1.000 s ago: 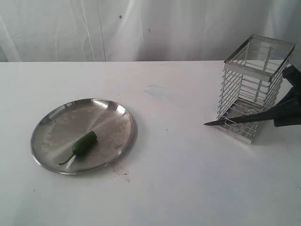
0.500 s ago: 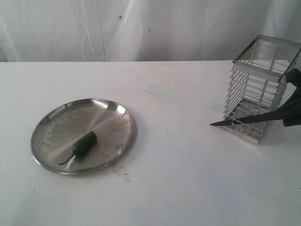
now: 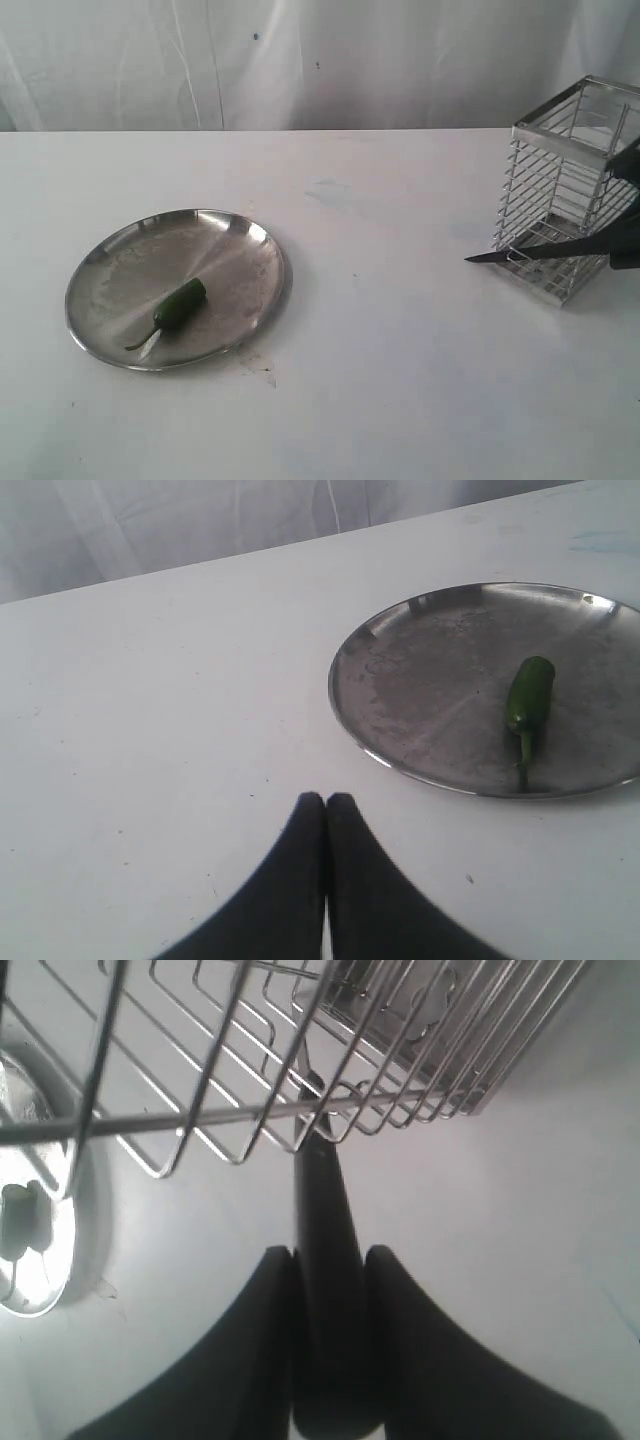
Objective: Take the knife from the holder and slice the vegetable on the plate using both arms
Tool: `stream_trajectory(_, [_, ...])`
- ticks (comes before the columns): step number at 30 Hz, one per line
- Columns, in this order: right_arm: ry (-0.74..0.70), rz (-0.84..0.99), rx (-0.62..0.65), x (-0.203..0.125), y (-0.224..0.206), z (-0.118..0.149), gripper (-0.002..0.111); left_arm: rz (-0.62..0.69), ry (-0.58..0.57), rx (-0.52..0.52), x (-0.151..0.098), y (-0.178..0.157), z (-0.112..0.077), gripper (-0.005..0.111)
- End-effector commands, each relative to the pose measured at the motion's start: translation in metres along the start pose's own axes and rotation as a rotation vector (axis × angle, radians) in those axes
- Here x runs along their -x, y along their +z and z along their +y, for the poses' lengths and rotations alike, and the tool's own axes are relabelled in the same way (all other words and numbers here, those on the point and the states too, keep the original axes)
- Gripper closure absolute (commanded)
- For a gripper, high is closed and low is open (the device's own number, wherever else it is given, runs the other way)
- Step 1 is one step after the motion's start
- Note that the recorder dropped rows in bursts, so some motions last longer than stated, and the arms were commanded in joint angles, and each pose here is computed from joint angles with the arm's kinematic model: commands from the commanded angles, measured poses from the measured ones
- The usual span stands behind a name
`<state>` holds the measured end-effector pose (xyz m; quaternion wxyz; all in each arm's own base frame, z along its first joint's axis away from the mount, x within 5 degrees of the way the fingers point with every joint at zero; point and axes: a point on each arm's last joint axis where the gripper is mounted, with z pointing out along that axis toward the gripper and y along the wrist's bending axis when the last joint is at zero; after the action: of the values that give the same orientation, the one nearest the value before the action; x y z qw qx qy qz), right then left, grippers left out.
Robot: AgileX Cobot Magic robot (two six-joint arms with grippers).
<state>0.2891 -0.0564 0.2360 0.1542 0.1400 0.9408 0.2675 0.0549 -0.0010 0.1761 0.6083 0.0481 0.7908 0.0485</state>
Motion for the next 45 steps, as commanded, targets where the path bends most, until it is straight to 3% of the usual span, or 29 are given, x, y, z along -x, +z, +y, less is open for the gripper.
stream_trajectory(1, [0.005,-0.001,-0.040,-0.008,0.008,-0.009,0.108,-0.008,-0.006,-0.006,0.000,0.000,0.000,0.107])
stream_trajectory(3, [0.017,0.006,-0.032,-0.010,0.010,-0.010,0.106,-0.008,-0.006,-0.006,0.000,0.000,0.000,0.107])
stream_trajectory(8, [-0.007,0.044,-0.052,-0.014,0.009,-0.012,0.085,-0.008,-0.006,-0.006,0.000,0.000,0.000,0.107])
stream_trajectory(13, [-0.021,0.081,-0.098,-0.017,0.009,-0.016,0.074,-0.008,-0.006,-0.006,0.000,0.000,0.000,0.107])
stream_trajectory(19, [0.049,0.081,-0.103,-0.017,0.009,-0.016,0.073,-0.008,-0.006,-0.006,0.000,0.000,0.000,0.107])
stream_trajectory(27, [0.062,0.072,-0.088,-0.018,0.006,-0.012,0.063,-0.008,-0.006,-0.006,0.000,0.000,0.000,0.107])
stream_trajectory(39, [0.063,0.071,-0.077,-0.026,-0.010,-0.001,0.063,-0.008,-0.006,-0.006,0.000,0.000,0.000,0.107])
stream_trajectory(45, [0.090,0.032,-0.194,-0.031,-0.025,-0.002,0.063,-0.008,-0.006,-0.006,0.000,0.000,0.000,0.107])
